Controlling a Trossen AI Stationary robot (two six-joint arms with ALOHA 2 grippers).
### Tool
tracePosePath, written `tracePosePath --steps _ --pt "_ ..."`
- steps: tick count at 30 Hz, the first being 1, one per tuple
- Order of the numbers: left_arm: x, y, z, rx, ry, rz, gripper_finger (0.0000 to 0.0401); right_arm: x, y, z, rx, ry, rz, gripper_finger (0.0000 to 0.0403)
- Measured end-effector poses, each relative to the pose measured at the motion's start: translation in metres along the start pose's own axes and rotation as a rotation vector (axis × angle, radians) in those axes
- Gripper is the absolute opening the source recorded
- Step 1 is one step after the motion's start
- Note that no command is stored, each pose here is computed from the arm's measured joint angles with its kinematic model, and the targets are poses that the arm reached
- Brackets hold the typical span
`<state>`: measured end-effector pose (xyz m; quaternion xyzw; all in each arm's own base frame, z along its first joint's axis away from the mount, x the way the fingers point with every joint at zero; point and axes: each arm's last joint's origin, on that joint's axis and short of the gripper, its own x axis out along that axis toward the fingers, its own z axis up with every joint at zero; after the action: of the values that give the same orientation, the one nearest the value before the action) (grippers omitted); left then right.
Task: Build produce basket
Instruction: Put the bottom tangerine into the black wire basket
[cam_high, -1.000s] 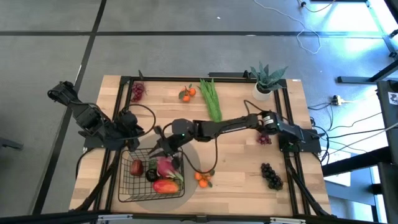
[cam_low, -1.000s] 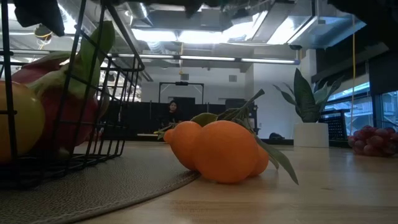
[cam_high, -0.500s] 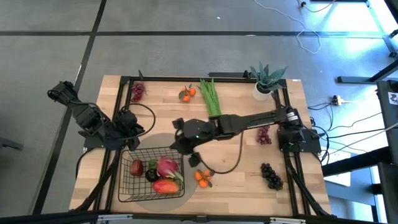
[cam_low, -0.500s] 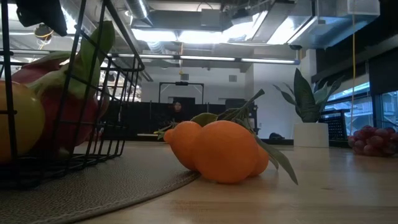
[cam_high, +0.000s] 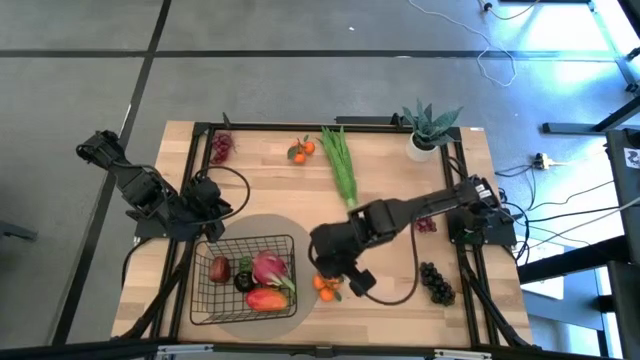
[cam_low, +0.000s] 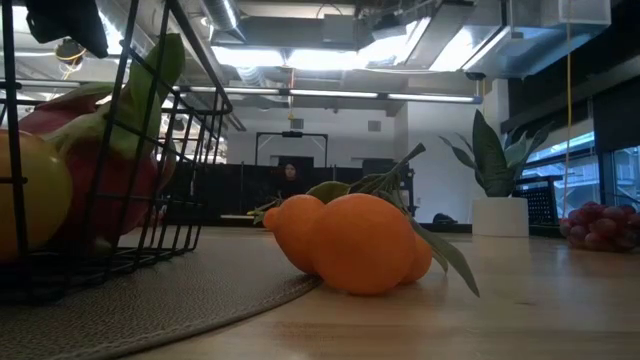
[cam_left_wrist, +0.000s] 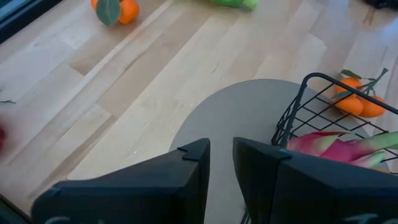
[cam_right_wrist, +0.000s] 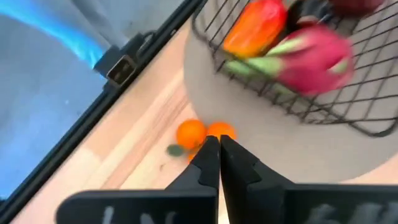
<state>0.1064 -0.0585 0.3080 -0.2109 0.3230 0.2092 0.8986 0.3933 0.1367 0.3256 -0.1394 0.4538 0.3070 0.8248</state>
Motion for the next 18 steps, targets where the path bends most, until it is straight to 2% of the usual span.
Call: tracePosePath --steps 6,12,18 --pt "0.0 0.0 0.0 -0.001 0.0 -0.001 0.006 0.003 0.014 0.004 0.116 0.0 0.01 0.0" --pt "0.0 -0.001 0.0 -0.005 0.006 -0.01 0.006 0.012 0.017 0.004 0.207 0.021 0.01 0.0004" --pt "0.0 -0.001 0.0 -0.006 0.02 -0.019 0.0059 0.028 0.016 -0.002 0.323 0.104 0.009 0.0054"
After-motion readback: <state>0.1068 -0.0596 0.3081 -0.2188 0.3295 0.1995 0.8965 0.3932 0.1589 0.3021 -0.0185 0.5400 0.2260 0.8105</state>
